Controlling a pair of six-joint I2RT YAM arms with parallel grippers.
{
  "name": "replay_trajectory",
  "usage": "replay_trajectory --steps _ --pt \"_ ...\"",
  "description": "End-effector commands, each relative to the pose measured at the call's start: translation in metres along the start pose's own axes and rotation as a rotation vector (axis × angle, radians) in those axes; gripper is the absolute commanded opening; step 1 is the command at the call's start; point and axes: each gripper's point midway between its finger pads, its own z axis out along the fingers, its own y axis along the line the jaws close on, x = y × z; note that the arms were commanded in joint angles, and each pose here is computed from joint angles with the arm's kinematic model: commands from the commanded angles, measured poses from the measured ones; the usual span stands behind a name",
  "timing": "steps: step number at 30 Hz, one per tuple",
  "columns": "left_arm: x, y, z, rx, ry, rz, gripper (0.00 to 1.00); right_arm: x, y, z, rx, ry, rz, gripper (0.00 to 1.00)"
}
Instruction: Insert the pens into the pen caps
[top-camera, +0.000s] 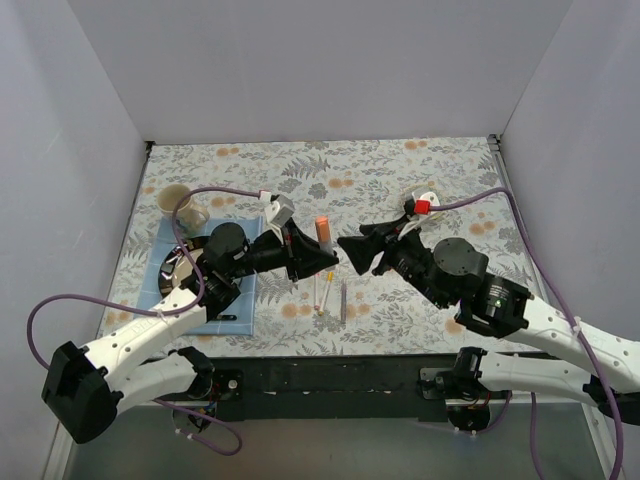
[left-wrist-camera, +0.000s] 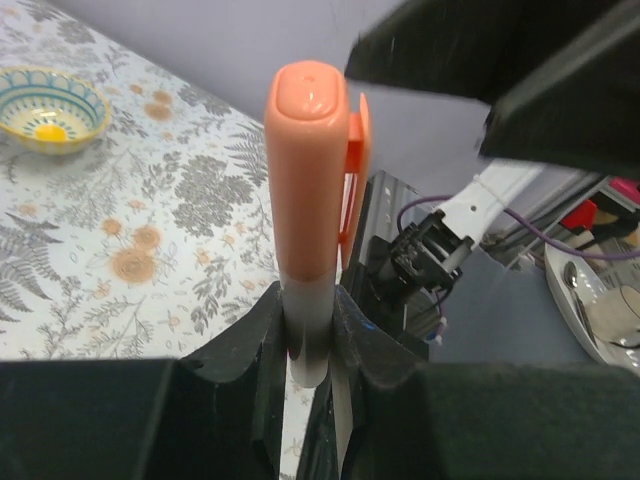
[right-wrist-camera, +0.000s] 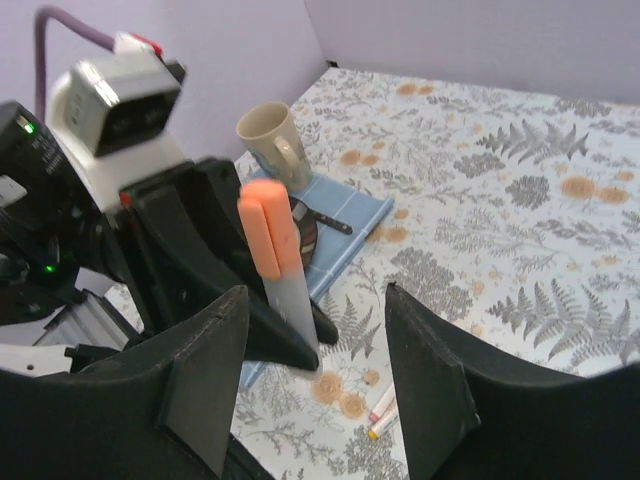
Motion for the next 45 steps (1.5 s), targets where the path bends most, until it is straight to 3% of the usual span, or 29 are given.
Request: replay_trajectory --steps 1,7,13,16,17,18,19,32,36,40,43,44,45 --pt "0.015 -0.021 -0.01 0.098 0.052 -0.025 0.0 -0.052 0.021 0.008 -0.058 -0.11 -0.069 0.64" --pt "0.016 -0.026 -0.012 0.125 0.051 -0.016 0.0 -0.055 0.04 0.034 -0.124 -0.072 -0.076 0.65" --pt "0.014 -0.031 -0.014 0.143 0.036 -0.001 0.0 -0.016 0.052 0.051 -0.192 0.029 -0.06 0.61" --pt "0.007 -0.036 -0.016 0.16 0.0 0.028 0.0 0.004 0.056 0.053 -0.237 0.058 -0.04 0.4" --pt "0.006 -0.035 -0.017 0.155 -0.009 0.027 0.0 0.012 0.055 0.053 -0.243 0.073 -0.037 0.26" --pt "0.003 -0.034 -0.017 0.144 -0.023 0.026 0.0 0.017 0.055 0.053 -0.248 0.081 -0.026 0.03" --pt "-0.002 -0.033 -0.017 0.133 -0.045 0.032 0.0 0.02 0.055 0.051 -0.256 0.086 -0.022 0.01" --pt "-0.055 -0.012 -0.024 0.031 -0.226 -0.013 0.0 0.114 0.034 0.028 -0.287 0.262 0.056 0.01" --pt "-0.059 -0.007 -0.019 0.011 -0.181 0.004 0.0 0.121 0.028 0.023 -0.273 0.263 0.081 0.01" --pt "-0.029 0.009 -0.007 -0.01 -0.033 -0.065 0.0 0.081 0.022 0.028 -0.188 0.178 0.075 0.01" --pt "0.002 0.016 -0.013 -0.027 0.045 -0.123 0.0 0.037 0.015 0.032 -0.093 0.093 0.065 0.25" --pt "0.008 0.017 -0.015 -0.028 0.057 -0.133 0.0 0.026 0.014 0.031 -0.079 0.066 0.065 0.4" --pt "0.014 0.019 -0.016 -0.04 0.071 -0.146 0.0 0.009 0.015 0.028 -0.073 0.025 0.072 0.46"
